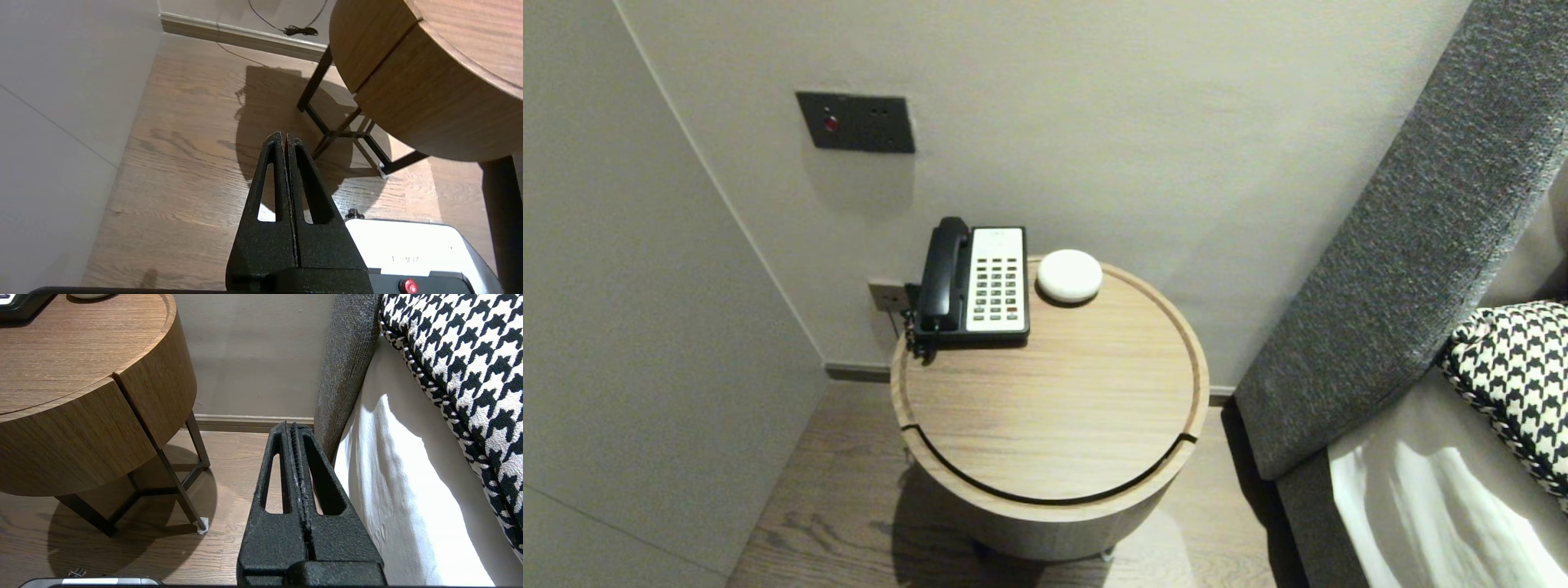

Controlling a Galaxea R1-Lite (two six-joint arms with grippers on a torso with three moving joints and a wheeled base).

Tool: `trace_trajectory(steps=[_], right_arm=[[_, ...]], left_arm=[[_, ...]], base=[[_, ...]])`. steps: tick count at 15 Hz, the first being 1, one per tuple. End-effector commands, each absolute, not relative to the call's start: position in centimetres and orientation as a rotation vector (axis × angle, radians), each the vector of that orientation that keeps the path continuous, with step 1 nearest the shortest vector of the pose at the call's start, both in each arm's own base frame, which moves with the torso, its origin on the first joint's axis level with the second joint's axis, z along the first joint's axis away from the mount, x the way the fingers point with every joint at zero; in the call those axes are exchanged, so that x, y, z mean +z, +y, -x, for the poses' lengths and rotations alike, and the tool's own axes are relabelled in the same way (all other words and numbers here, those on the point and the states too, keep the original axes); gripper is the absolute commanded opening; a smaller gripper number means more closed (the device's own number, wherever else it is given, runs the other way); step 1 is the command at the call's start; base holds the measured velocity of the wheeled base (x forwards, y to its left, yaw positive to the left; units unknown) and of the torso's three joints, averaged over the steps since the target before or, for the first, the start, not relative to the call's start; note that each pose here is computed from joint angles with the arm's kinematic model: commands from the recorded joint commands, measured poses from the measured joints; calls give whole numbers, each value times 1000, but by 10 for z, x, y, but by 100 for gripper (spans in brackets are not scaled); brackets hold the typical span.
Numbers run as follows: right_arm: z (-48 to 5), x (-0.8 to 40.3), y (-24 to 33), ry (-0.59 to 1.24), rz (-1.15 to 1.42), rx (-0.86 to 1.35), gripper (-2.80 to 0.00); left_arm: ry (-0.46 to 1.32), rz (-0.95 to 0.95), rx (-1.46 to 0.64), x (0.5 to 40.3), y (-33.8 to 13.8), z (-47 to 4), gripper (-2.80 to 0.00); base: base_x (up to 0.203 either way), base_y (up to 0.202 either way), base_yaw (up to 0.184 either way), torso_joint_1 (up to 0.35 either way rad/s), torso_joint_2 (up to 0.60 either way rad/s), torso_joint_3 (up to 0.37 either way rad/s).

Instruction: Open the nightstand drawer

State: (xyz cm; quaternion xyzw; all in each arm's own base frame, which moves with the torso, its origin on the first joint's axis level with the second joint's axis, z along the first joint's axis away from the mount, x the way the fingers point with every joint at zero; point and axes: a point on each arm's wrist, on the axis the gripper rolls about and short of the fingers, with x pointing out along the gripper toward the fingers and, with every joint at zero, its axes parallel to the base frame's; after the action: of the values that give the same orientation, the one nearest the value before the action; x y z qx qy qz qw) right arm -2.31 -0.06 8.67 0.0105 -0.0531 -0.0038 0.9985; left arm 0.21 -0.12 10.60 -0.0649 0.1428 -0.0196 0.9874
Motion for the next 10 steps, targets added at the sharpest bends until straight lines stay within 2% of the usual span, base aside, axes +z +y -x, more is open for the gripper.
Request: trace_trajectory(steps=[1,10], right_arm=[[20,76,-1,-66,-21,-7,-280],[20,76,-1,-64,-22,-7,-280]], left_arm=[[265,130,-40,101,-1,2,-280],[204,127,-29,89,-1,12,-280]], base=[[0,0,0,0,0,0],[0,0,0,0,0,0]])
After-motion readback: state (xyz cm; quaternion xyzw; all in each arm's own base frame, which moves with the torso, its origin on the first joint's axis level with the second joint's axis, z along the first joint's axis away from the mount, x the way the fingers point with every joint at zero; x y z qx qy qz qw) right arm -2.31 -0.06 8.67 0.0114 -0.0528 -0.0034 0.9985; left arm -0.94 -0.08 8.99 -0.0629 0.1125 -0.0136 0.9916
